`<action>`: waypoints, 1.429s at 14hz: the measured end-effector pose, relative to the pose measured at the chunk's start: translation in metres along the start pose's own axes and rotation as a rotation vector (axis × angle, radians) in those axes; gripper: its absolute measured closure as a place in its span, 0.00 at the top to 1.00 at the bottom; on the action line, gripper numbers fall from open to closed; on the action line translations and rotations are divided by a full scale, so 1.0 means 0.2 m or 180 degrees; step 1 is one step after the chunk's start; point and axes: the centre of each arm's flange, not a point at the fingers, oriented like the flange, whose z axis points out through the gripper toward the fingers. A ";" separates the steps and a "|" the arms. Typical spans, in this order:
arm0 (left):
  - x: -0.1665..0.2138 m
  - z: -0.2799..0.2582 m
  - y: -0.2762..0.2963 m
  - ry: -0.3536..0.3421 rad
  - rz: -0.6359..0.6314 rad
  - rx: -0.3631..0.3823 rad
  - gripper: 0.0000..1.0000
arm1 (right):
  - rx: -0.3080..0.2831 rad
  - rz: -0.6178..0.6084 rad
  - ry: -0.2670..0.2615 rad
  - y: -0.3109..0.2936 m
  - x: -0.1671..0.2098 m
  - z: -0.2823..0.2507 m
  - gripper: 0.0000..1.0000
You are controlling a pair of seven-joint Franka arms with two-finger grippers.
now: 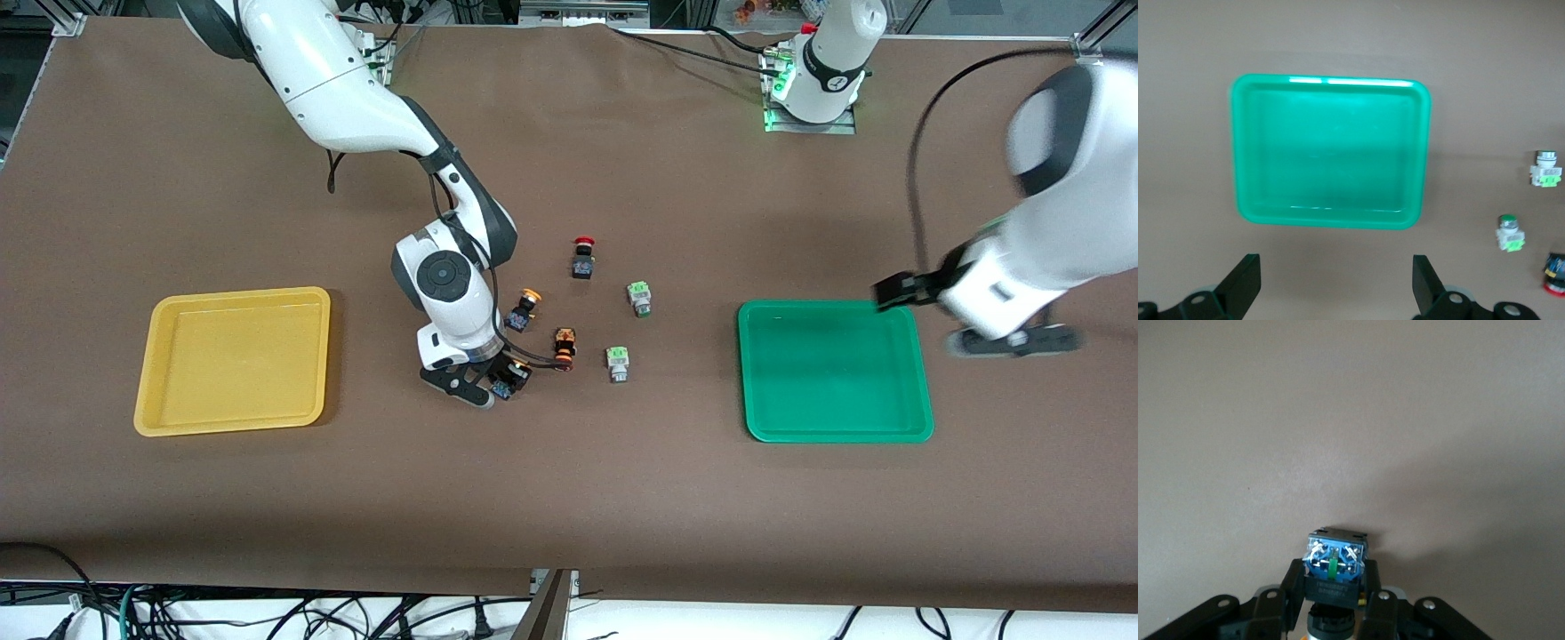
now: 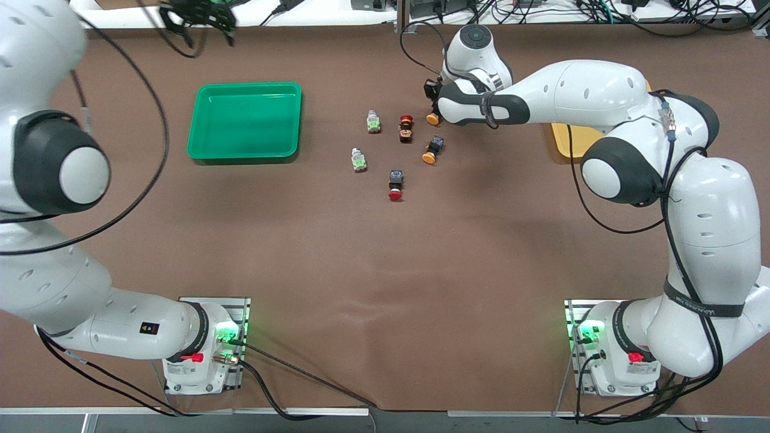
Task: Place green and yellow buttons in trays
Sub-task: 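Carry the orange button to the yellow tray while the left gripper reaches the green button, then release the orange button in the yellow tray while the left gripper grasps the green button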
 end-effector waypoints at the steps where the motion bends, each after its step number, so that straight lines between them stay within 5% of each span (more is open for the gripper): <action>1: 0.02 0.09 0.13 -0.0008 0.0002 0.0086 1.00 | -0.0009 -0.0056 0.0021 0.01 0.02 -0.01 0.40; 5: 0.00 0.18 0.31 -0.0107 -0.0011 0.0106 1.00 | -0.0274 -0.0394 -0.0029 0.10 0.22 -0.12 0.40; 8: -0.05 0.35 0.50 -0.0324 -0.0270 -0.0133 1.00 | -0.0552 -0.0880 -0.0257 0.34 0.53 -0.34 0.40; 11: -0.11 0.74 0.69 -0.0359 -0.0441 -0.0133 1.00 | -0.0766 -0.1277 -0.0566 0.67 0.79 -0.49 0.40; 16: -0.41 1.25 1.07 -0.0315 -0.0824 -0.0057 1.00 | -0.0840 -0.1676 -0.0945 1.33 1.08 -0.47 0.40; 20: -0.45 1.36 1.15 -0.0464 -0.1067 -0.0279 1.00 | -0.0761 -0.1871 -0.1114 1.84 1.21 -0.40 0.40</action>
